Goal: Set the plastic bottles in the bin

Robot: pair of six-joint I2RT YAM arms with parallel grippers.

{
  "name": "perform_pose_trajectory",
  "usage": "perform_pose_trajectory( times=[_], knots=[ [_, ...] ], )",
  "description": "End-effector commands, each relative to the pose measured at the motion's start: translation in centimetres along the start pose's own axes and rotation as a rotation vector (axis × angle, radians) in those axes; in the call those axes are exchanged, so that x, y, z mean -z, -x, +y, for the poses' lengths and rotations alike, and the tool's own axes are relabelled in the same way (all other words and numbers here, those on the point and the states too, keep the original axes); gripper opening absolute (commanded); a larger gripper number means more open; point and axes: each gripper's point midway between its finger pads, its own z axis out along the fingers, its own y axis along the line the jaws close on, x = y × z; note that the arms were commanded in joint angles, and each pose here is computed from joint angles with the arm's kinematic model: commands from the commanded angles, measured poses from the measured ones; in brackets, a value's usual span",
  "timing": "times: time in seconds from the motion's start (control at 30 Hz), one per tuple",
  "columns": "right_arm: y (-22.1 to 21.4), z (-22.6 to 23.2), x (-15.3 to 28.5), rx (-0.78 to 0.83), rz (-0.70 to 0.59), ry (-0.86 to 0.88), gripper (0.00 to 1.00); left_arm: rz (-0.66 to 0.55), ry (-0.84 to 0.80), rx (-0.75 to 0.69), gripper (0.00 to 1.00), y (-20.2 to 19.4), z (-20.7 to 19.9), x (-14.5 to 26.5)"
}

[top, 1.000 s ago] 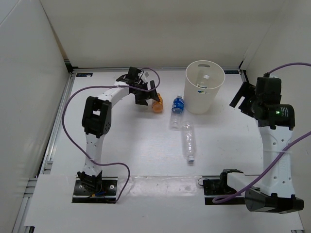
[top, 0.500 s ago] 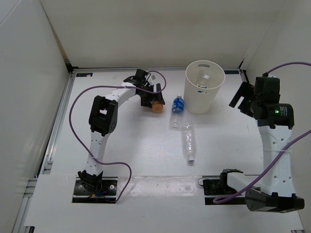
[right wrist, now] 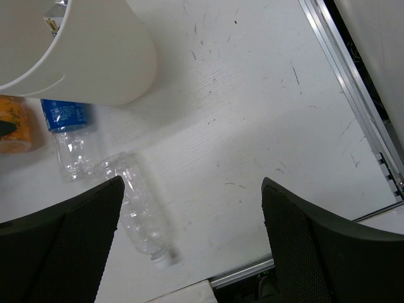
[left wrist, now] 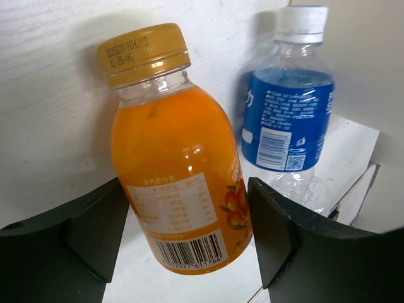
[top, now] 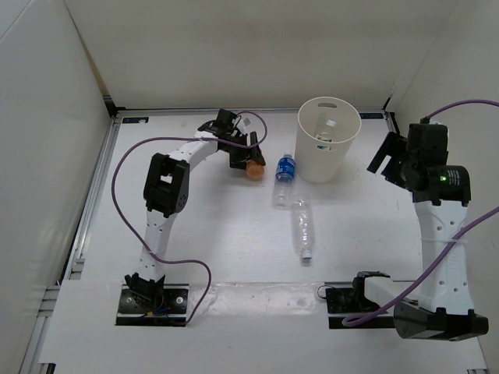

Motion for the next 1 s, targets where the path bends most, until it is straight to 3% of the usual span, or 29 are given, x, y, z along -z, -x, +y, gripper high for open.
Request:
perform_pose_trajectory(
  times=[0.0, 0.13, 0.27, 0.37, 0.5, 0.53, 0.67, 0.77, 0.97],
  knots=[
    [0.2, 0.3, -0.6, -0.003, -0.003, 0.002, 0.90, -0.092, -0.090, -0.046, 0.70, 3.2, -2.8, 2.3],
    [0.1, 0.6, -1.0, -0.011, 0.009, 0.008, 0.90, -0.192, -0.119, -0.061, 0.61, 6.8, -3.9, 5.2],
    [-0.3, 1.6, -1.1, 0.001, 0.020, 0.039, 0.90, -0.364, -0.181, -0.050, 0.56, 12.2, -5.9, 10.6],
    [-0.6, 1.8, -1.3, -0.005, 0.030, 0.050, 0.90, -0.533, -0.262, -0.127, 0.56, 16.6, -10.4, 16.4],
    [-0.8, 1.8, -1.4, -0.014, 0.037, 0.050, 0.90, -0.678, -0.437, -0.226, 0.53, 18.6, -17.0, 21.1],
    [-0.8, 2.0, -1.3, -0.017, 0.036, 0.056, 0.90, -0.757, -0.517, -0.308, 0.53, 19.3, -19.4, 23.0],
    [-0.9, 1.8, -1.1, -0.021, 0.033, 0.057, 0.90, -0.805, -0.704, -0.423, 0.51, 17.5, -26.9, 26.8],
    [-0.9, 1.7, -0.8, -0.023, 0.026, 0.059, 0.90, -0.720, -0.796, -0.485, 0.51, 14.4, -31.1, 24.6],
    [-1.0, 1.4, -0.5, -0.017, 0.017, 0.051, 0.90, -0.550, -0.865, -0.512, 0.49, 8.5, -34.9, 19.4]
  ],
)
